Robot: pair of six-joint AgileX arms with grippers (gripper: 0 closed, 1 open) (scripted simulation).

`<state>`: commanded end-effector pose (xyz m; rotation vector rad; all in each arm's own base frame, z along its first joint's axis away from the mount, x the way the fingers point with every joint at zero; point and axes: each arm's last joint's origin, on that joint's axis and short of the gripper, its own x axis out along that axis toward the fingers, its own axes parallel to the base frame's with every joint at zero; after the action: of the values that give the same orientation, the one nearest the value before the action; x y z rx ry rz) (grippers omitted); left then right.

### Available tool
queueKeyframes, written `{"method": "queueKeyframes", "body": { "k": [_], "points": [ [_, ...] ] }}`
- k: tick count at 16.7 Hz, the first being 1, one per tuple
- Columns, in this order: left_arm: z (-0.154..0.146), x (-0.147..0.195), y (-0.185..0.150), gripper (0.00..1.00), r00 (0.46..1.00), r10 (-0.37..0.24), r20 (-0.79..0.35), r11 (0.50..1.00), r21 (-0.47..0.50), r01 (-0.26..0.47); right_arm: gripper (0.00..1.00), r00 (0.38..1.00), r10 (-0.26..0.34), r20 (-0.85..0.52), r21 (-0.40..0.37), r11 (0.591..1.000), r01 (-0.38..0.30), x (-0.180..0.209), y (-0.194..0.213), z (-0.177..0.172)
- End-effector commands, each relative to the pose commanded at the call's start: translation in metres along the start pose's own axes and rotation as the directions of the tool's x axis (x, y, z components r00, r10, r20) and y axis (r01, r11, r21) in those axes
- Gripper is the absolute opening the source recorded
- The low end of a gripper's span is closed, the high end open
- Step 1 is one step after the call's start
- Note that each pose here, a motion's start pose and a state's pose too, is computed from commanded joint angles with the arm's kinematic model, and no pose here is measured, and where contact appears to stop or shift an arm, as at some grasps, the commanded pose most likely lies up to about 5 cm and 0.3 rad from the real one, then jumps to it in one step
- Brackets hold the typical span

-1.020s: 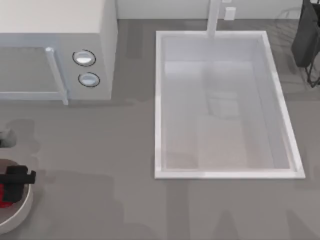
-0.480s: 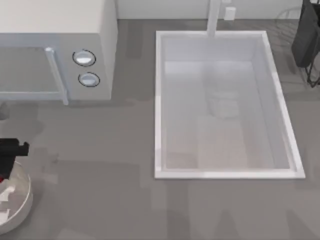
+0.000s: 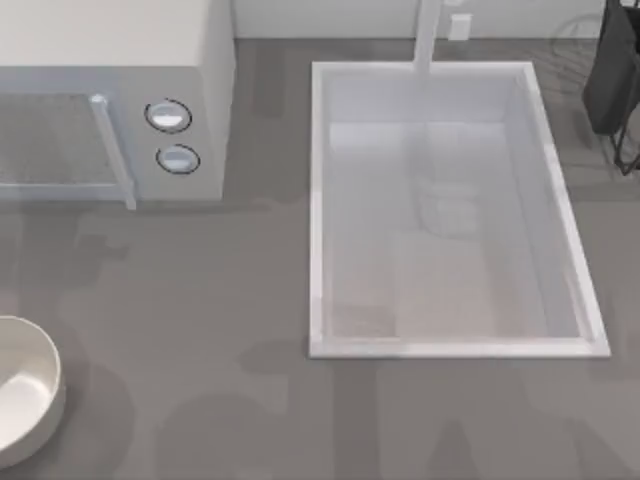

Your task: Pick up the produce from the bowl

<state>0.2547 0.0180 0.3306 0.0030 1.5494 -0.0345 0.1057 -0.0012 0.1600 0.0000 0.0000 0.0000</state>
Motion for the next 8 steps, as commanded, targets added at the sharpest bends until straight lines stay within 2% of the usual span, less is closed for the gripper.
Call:
{"method": "queueKeyframes", "body": {
  "k": [4, 8],
  "points": [
    [-0.020, -0.041, -0.003, 0.00, 1.000, 0.003, 0.029, 1.000, 0.000, -0.003, 1.00, 1.000, 0.000, 0.000, 0.000, 1.000, 0.000, 0.000, 0.000, 0.000],
    [-0.022, -0.045, -0.003, 0.00, 0.999, 0.003, 0.032, 1.000, 0.000, -0.003, 1.00, 1.000, 0.000, 0.000, 0.000, 1.000, 0.000, 0.000, 0.000, 0.000]
  ]
}}
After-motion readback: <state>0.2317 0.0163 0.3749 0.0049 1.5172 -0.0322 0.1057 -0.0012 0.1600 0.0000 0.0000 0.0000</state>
